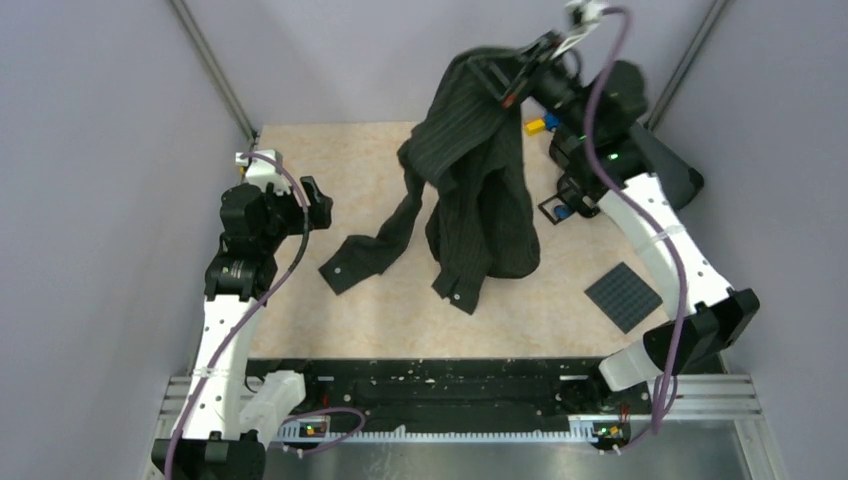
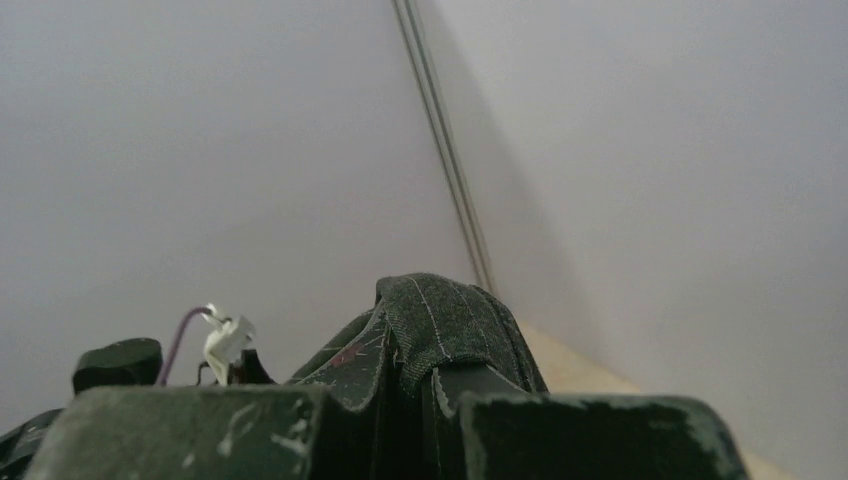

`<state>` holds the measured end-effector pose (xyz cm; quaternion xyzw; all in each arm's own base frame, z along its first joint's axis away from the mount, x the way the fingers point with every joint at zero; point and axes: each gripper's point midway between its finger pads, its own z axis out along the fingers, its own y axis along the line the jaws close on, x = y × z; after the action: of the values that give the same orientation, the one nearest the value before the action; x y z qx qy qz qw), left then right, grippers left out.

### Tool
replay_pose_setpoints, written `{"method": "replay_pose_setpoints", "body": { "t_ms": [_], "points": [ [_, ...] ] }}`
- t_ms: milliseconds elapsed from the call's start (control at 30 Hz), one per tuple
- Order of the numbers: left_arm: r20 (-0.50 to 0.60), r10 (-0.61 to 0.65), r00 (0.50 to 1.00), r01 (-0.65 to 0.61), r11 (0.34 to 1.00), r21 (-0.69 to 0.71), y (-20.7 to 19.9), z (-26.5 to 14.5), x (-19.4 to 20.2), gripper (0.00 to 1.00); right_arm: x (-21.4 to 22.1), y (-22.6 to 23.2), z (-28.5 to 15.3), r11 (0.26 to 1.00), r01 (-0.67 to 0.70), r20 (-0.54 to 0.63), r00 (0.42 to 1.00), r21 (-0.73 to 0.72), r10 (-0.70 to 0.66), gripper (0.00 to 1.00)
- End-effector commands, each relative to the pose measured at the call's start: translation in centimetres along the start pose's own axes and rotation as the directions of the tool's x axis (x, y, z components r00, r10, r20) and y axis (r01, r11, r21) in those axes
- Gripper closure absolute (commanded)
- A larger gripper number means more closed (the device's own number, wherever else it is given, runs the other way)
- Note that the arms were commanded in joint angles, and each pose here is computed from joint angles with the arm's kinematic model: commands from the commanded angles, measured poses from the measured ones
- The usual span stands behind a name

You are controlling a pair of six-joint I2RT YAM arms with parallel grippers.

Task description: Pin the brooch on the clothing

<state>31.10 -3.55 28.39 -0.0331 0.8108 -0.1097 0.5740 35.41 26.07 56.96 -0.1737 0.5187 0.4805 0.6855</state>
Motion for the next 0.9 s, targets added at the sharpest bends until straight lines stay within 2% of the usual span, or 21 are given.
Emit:
{"method": "replay_pose_setpoints", "body": {
  "t_ms": [0,133,167,233,333,400,467,567,667,767,867],
  "points": [
    [0.085,-0.004,0.996,0.006,1.0,-0.02,0.2,-0.4,-1.4,0.04,10.7,-0.7,0.9,0.985,-0.011,-0.111,0.993,0.172,0.031,1.0],
    [0.094,0.002,0.996,0.003,0.999,-0.052,0.9,-0.3,-1.4,0.03,22.4,0.5,0.4,0.966,0.032,-0.346,0.936,0.256,0.06,1.0],
    [0.087,0.001,0.996,0.004,0.998,-0.06,1.1,-0.1,-1.2,0.03,25.0,1.0,0.0,0.96,0.059,-0.402,0.914,0.274,0.059,0.95],
    [0.072,0.002,0.997,0.003,0.998,-0.066,1.2,0.2,-0.9,0.04,29.7,3.4,-1.4,0.961,0.107,-0.497,0.867,0.256,0.036,0.72],
    [0.052,0.001,0.999,0.001,0.999,-0.052,1.0,0.6,-0.6,0.04,31.7,6.1,-3.8,0.954,0.17,-0.541,0.841,0.246,-0.011,0.34],
    [0.058,0.007,0.998,-0.005,1.0,-0.02,0.5,0.6,-0.7,0.04,30.9,7.1,-5.1,0.963,0.139,-0.529,0.849,0.233,0.005,0.2],
    [0.062,0.008,0.998,-0.01,0.999,0.031,-0.4,0.7,-0.5,0.04,29.5,6.7,-6.9,0.952,0.155,-0.523,0.852,0.265,0.007,0.1],
    [0.029,-0.042,0.999,0.038,0.991,0.126,-2.1,1.1,0.4,0.05,28.3,4.0,-10.1,0.896,0.264,-0.558,0.829,0.357,-0.022,0.05],
    [-0.074,-0.162,0.984,0.174,0.963,0.205,-4.4,2.4,3.1,0.11,28.5,0.1,-13.6,0.826,0.345,-0.609,0.793,0.446,-0.002,0.01],
    [-0.151,-0.189,0.97,0.221,0.948,0.23,-6.8,3.5,6.7,0.12,29.1,-4.3,-17.3,0.769,0.31,-0.611,0.781,0.559,0.129,0.01],
    [-0.206,-0.172,0.963,0.218,0.95,0.224,-8.9,4.2,8.9,0.11,29.9,-8.4,-20.8,0.715,0.244,-0.56,0.792,0.655,0.243,0.01]
  ]
}}
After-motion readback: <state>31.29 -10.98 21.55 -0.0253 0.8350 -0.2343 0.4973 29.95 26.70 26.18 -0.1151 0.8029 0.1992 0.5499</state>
